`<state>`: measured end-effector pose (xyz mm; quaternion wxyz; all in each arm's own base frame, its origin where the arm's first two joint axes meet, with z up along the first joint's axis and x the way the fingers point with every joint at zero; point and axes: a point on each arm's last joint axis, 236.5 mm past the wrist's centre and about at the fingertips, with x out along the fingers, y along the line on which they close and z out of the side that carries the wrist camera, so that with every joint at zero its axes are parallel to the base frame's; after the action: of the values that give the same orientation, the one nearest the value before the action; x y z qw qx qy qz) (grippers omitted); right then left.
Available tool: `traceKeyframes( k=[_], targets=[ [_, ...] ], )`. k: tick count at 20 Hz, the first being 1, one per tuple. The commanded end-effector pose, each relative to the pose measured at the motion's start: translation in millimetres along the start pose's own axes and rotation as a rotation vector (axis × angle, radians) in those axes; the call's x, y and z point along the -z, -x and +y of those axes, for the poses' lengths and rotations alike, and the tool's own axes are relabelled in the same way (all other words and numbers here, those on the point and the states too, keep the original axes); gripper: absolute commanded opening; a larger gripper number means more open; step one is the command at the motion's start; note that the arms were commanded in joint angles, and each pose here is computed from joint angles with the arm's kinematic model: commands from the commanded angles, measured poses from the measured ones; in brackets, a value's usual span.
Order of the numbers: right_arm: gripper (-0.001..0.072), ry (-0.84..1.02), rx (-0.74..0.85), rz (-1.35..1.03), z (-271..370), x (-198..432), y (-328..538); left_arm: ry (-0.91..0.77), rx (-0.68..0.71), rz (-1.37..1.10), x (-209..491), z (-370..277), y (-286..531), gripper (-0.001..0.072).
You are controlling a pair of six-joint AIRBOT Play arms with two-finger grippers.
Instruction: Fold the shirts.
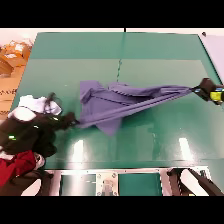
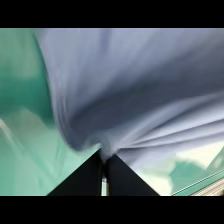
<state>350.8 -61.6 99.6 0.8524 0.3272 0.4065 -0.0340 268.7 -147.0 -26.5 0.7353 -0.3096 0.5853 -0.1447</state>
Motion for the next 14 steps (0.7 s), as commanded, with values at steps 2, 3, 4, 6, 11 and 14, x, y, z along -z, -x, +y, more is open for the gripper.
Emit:
traceKeyframes(
  k=[2, 3, 4, 6, 11, 14],
  targets=[
    [0.0014, -0.099, -0.320, -0.088, 58, -31, 37, -0.254, 0.063, -0.386, -79, -76, 142, 0.0021],
    [0.0015, -0.094, -0.489, -0.123, 99, -41, 56, -0.348, 0.122, -0.499, -92, -122, 188, 0.0021],
    [0.0015, -0.087, -0.648, -0.178, 136, -56, 82, -0.449, 0.180, -0.610, -98, -167, 236, 0.0022],
    [0.0014, -0.027, -0.943, -0.334, 201, -85, 162, -0.619, 0.234, -0.858, -97, -237, 332, 0.0021],
    [0.0015, 0.293, -1.078, -0.693, 286, -92, 337, -0.945, 0.326, -1.345, 2, -348, 519, 0.0023],
    [0.0015, 0.465, -1.010, -0.873, 314, -77, 406, -1.067, 0.303, -1.465, 42, -364, 555, 0.0023]
  ],
)
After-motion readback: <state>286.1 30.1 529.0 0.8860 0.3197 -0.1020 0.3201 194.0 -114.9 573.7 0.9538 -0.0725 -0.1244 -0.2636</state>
